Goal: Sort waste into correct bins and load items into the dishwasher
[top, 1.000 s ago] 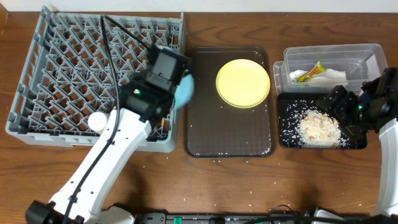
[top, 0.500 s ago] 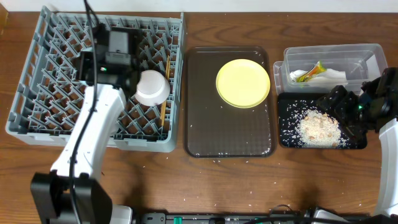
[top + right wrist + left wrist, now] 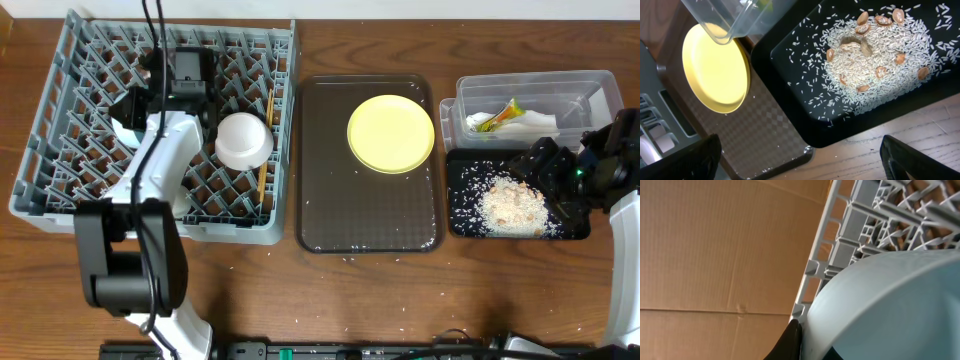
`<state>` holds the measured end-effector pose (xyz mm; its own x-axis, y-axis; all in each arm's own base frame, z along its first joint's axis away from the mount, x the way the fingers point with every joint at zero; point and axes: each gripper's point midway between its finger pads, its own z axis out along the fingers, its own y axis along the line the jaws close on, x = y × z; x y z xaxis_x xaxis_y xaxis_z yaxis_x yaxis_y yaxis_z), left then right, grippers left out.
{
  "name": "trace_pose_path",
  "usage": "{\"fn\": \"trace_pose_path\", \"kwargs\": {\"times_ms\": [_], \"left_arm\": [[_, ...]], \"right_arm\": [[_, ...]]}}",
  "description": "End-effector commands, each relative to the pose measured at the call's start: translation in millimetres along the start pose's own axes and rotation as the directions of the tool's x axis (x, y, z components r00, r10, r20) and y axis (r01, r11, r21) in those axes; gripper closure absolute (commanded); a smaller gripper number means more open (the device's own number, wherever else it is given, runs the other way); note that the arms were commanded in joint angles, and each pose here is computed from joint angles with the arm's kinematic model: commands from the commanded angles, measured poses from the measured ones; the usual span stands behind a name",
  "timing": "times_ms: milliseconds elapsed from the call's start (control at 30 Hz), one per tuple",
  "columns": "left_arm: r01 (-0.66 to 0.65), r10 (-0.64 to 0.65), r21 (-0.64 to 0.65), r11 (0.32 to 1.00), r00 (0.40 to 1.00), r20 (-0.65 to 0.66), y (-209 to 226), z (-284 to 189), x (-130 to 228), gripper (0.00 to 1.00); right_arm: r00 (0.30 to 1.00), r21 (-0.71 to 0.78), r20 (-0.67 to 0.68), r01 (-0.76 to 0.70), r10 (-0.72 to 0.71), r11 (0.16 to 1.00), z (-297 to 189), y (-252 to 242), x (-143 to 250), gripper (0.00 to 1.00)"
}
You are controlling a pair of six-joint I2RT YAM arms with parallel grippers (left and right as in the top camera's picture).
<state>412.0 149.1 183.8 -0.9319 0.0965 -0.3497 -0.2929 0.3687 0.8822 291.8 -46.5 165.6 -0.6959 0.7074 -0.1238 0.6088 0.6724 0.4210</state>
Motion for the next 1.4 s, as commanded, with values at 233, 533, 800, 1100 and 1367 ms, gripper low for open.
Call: {"fn": "trace_pose_path", "kwargs": {"times_ms": [233,533,800,1100,1367], "left_arm": [[0.021,-0.023,-0.076,0.997,1.0,-0.017,-5,0,6,0.93],[0.018,-0.016,-0.05,0.999,0.999,0.039,-18,-21,-4,0.92],[0.007,-0.005,-0.067,0.998,0.999,0.033,-15,-21,-3,0.92],[-0.008,0.01,-0.123,0.992,1.0,0.015,-12,-18,7,0.92],[-0.021,0.018,-0.179,0.984,1.0,-0.017,3,-7,9,0.93]], "right_arm": [[1.0,-0.013,0.024,-0.004,0.004,1.0,-7,3,-3,0.01],[1.0,-0.013,0.024,-0.004,0.004,1.0,-7,3,-3,0.01],[1.0,-0.013,0.024,-0.004,0.004,1.0,-7,3,-3,0.01],[1.0,-0.013,0.024,-0.004,0.004,1.0,-7,3,-3,0.01],[1.0,-0.013,0.024,-0.004,0.004,1.0,-7,3,-3,0.01]]}}
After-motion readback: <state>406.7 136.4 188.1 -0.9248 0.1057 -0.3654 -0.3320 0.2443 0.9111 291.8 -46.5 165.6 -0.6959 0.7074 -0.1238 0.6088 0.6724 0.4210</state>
